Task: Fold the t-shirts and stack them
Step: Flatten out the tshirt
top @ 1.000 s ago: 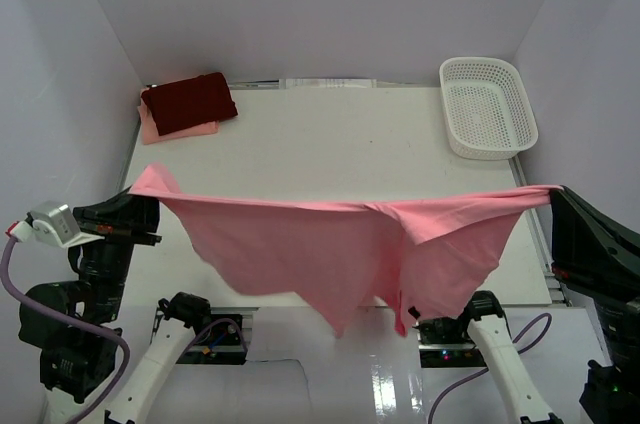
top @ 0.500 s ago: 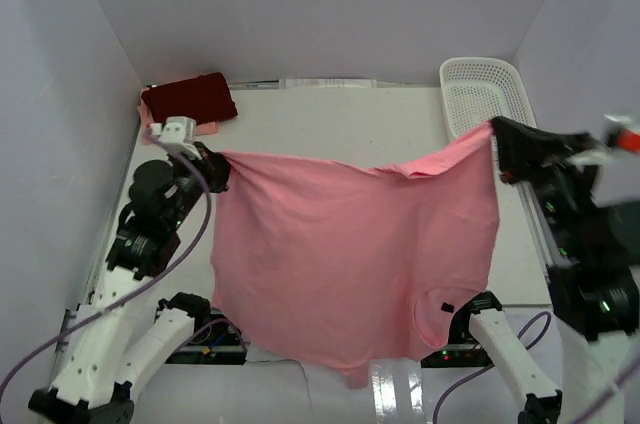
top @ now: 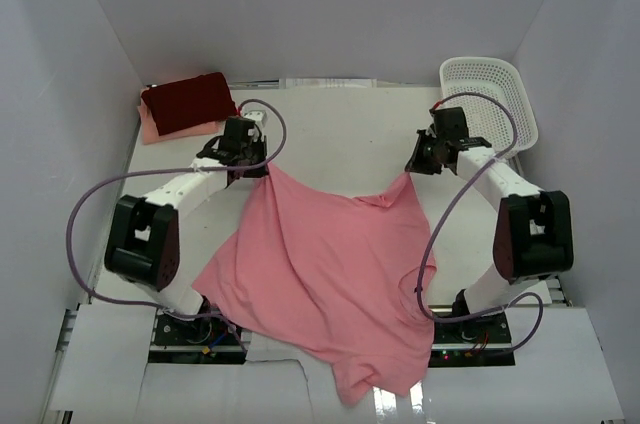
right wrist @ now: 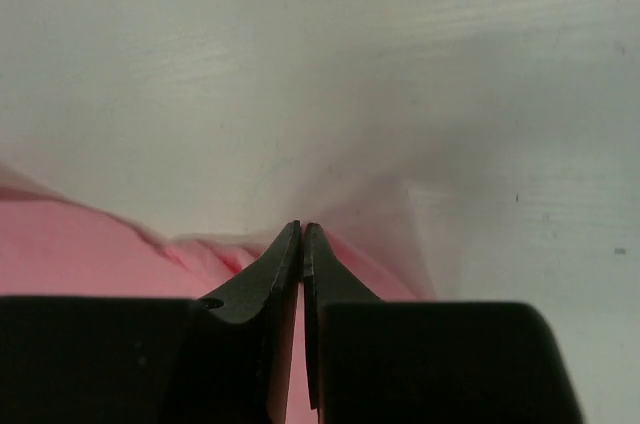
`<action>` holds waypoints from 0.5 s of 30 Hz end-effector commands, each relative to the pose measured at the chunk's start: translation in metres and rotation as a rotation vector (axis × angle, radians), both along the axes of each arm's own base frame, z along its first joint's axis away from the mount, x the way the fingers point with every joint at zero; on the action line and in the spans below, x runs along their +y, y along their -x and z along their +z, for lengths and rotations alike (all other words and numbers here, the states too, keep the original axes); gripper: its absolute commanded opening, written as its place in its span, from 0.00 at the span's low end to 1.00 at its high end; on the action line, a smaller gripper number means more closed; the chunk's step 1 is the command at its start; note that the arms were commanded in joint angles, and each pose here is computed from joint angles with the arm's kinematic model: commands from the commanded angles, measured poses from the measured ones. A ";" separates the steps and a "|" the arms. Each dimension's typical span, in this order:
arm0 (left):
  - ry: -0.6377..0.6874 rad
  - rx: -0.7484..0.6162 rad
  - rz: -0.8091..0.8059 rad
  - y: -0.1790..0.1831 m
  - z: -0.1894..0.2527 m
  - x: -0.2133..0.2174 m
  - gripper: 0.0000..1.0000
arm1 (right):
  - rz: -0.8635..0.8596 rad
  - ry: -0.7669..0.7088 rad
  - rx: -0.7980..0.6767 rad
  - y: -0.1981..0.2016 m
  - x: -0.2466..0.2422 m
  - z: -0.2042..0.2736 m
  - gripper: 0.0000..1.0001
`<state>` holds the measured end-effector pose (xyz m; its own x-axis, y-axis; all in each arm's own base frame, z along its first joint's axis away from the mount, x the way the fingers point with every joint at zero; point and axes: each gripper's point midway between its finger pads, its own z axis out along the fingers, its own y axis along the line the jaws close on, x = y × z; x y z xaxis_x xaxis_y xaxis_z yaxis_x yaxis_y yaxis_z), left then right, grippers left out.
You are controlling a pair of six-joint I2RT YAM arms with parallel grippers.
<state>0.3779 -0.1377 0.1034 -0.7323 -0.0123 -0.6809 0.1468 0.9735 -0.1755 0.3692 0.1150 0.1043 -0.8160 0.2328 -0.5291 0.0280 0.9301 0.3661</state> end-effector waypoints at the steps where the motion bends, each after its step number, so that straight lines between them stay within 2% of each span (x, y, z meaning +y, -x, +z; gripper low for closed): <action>1: -0.034 -0.076 -0.072 -0.047 0.010 -0.012 0.00 | -0.023 0.019 -0.173 -0.067 0.003 0.034 0.08; 2: -0.054 -0.032 -0.086 -0.063 -0.009 -0.017 0.00 | -0.026 0.030 -0.143 -0.074 0.003 0.020 0.08; 4: -0.084 0.028 -0.120 -0.069 -0.029 -0.019 0.00 | -0.042 0.065 -0.179 -0.097 -0.001 0.028 0.08; 6: -0.096 0.080 -0.129 -0.080 -0.050 -0.024 0.00 | -0.050 0.089 -0.166 -0.112 -0.006 0.016 0.08; 7: -0.105 0.086 -0.122 -0.084 -0.055 -0.023 0.00 | -0.089 0.130 -0.168 -0.120 -0.018 0.015 0.08; 11: -0.166 0.123 -0.082 -0.100 -0.071 -0.016 0.00 | -0.160 0.146 -0.186 -0.154 -0.038 0.015 0.08; 15: -0.282 0.154 0.002 -0.108 -0.065 0.006 0.00 | -0.143 0.129 -0.167 -0.158 -0.035 0.018 0.08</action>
<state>0.4922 -0.1590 0.0283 -0.7987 0.1419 -0.5847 0.1988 0.9795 -0.0338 0.5119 0.0867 0.0996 -0.7196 0.2599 -0.6439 0.1095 0.9582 0.2643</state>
